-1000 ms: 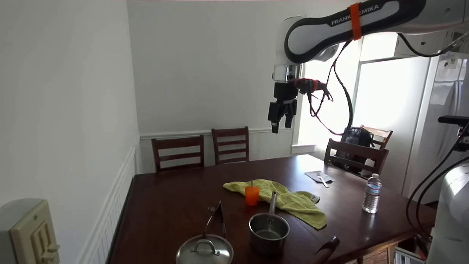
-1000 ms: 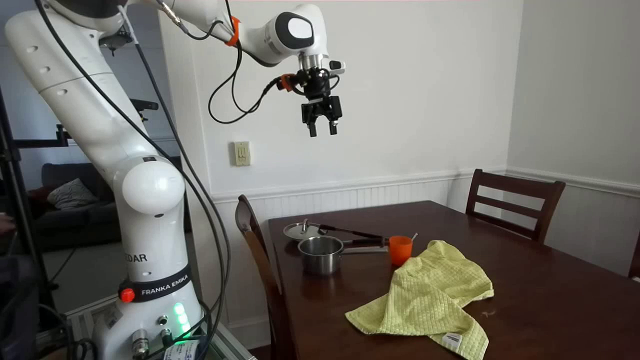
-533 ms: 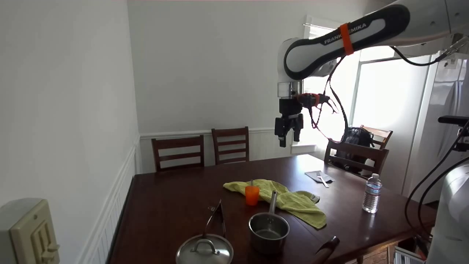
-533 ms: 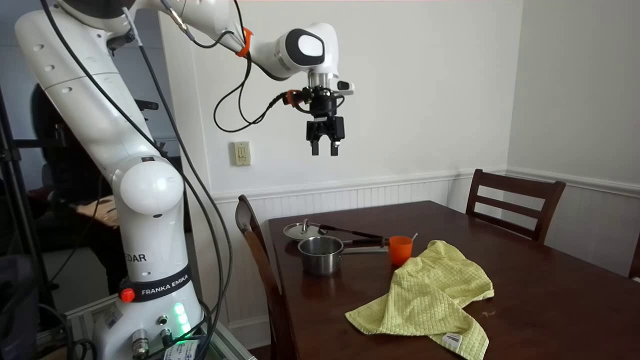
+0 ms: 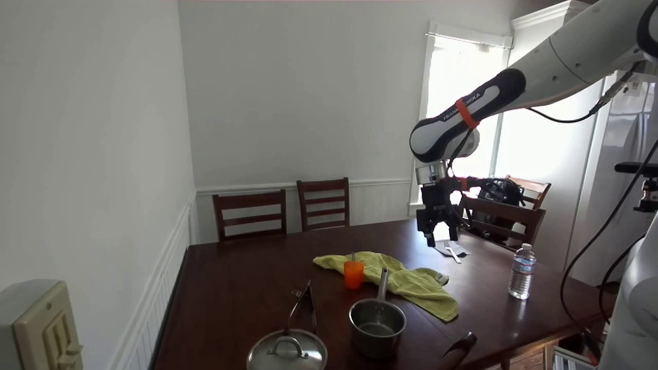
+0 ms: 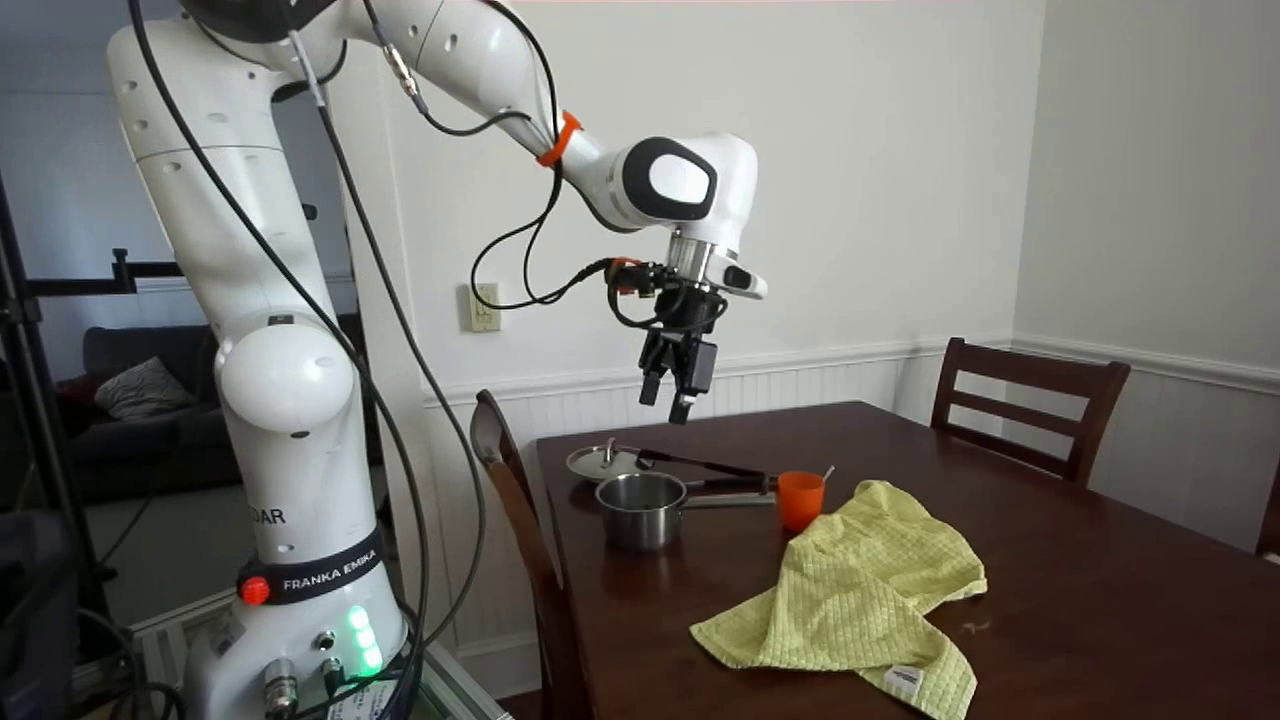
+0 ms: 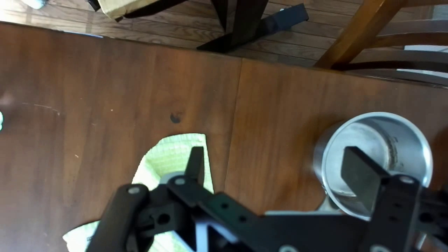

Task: Fold the yellow cloth from right to left

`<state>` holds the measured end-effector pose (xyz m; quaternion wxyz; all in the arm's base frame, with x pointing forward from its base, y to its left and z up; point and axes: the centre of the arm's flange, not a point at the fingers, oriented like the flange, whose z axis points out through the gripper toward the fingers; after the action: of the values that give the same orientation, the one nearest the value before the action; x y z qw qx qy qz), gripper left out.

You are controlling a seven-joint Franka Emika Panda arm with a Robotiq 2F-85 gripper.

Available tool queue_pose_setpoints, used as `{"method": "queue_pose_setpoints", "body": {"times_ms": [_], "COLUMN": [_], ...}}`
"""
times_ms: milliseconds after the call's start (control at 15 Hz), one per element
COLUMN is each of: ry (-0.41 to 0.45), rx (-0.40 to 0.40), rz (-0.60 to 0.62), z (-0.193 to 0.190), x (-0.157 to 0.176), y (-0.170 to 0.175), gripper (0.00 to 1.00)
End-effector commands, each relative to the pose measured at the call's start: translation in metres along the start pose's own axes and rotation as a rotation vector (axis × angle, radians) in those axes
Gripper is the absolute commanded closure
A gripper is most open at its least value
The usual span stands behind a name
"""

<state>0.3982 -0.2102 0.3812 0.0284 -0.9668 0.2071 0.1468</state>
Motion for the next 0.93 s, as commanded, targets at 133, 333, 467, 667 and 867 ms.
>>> {"method": "queue_pose_setpoints", "body": {"times_ms": [133, 333, 467, 667, 867], "ry": [-0.004, -0.033, -0.036, 0.045, 0.127], "rx": [0.007, 0.142, 0.183, 0.159, 0.104], "rz": [0.010, 0.003, 0.126, 0.327, 0.480], "z": [0.002, 0.025, 0.048, 0.081, 0.100], "x": [0.001, 0.034, 0.052, 0.085, 0.122], "y": [0.004, 0.057, 0.092, 0.153, 0.199], "gripper": [0.00, 0.00, 0.00, 0.00, 0.00]}}
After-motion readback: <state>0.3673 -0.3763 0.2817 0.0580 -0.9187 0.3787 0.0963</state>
